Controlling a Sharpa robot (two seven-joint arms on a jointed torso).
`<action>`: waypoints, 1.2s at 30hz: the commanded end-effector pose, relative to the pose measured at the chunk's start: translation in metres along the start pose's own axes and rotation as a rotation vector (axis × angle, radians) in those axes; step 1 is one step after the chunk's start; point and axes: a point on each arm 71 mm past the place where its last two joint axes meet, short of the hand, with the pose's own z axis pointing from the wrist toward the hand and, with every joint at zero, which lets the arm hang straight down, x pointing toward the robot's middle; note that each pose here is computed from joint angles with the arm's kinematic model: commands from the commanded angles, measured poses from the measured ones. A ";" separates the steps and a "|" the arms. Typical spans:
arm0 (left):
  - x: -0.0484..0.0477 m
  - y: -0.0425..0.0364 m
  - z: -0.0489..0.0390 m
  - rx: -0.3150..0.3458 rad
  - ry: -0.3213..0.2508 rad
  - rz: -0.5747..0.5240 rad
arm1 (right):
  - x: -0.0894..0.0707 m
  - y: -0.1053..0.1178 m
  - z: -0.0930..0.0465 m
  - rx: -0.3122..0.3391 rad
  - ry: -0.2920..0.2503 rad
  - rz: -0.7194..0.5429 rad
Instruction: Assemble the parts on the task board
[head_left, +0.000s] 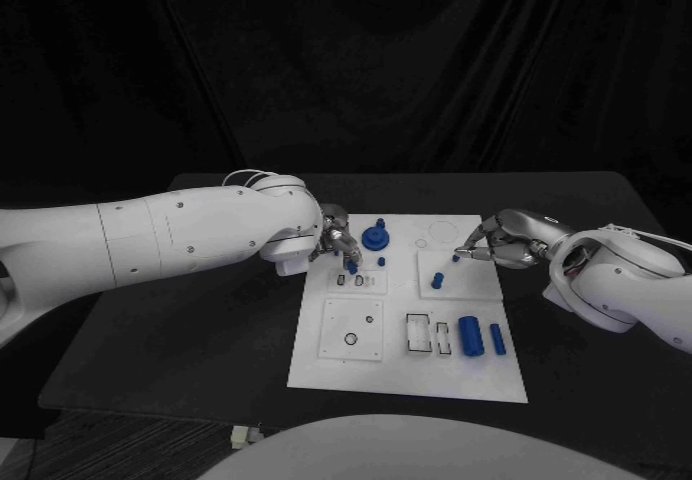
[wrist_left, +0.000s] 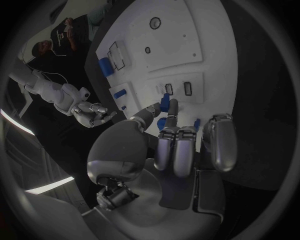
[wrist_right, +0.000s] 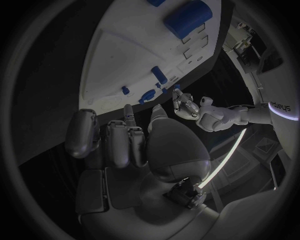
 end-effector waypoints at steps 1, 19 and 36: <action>-0.0004 -0.0044 -0.0033 0.035 -0.061 -0.019 | 0.000 -0.001 -0.001 0.008 -0.012 0.002; 0.0236 0.0079 -0.0104 0.085 -0.249 -0.083 | -0.011 0.011 -0.012 -0.118 -0.212 0.033; 0.0334 0.0123 -0.0103 0.103 -0.321 -0.103 | -0.015 0.017 -0.018 -0.162 -0.264 0.042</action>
